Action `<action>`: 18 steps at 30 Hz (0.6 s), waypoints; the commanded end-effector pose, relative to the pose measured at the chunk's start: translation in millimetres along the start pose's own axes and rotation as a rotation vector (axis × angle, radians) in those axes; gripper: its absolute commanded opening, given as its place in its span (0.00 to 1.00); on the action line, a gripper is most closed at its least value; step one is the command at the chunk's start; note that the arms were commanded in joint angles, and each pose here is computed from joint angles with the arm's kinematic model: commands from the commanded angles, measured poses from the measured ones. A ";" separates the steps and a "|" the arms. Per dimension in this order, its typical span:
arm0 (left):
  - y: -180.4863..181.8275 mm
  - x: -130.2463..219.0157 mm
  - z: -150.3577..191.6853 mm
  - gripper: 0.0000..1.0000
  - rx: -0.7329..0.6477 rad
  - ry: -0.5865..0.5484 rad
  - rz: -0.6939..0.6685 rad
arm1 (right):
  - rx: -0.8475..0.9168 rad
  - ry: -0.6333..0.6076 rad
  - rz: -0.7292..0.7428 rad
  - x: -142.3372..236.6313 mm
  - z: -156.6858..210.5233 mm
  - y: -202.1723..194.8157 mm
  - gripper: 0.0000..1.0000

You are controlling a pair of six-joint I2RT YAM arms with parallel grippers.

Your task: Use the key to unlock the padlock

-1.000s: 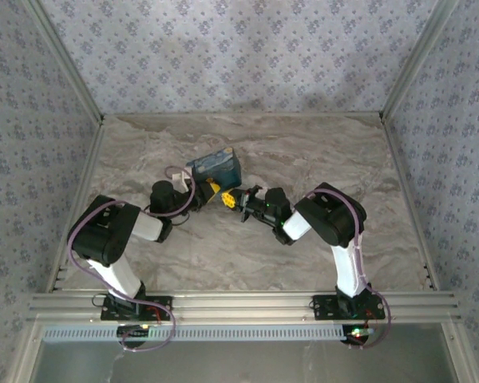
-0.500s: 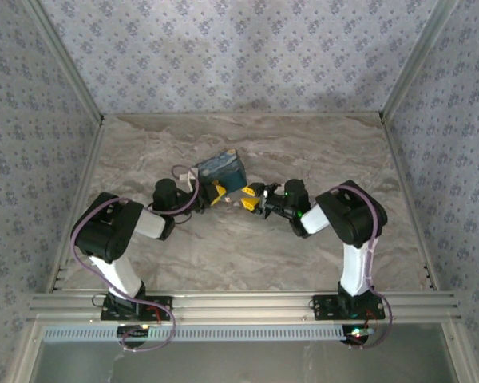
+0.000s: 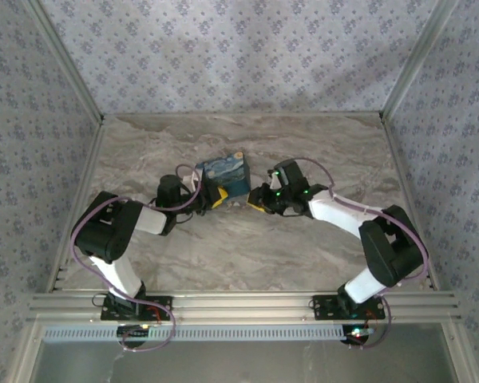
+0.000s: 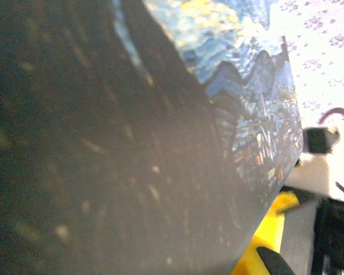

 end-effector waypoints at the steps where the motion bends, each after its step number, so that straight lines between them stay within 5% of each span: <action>1: -22.6 -0.4 -4.2 0.00 -0.059 0.009 0.035 | 0.325 0.023 0.138 5.2 16.1 12.7 0.30; 7: -29.4 -2.0 -5.4 0.00 -0.068 0.022 0.034 | 0.592 -0.045 0.182 -3.4 19.0 42.3 0.35; 18: -33.7 -3.1 -6.4 0.00 -0.047 0.029 0.061 | 0.743 -0.094 0.206 -26.2 9.4 63.6 0.46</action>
Point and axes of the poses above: each hand's point on the last joint's axis, 136 mm out from that joint toward the fingers, its own x axis back along the fingers, its own y axis along the line the jaws close on, z = x × y, the point moved 7 cm from there along x, back along the fingers, and after that the axes turned 1 degree about x, right-handed, at the moved point
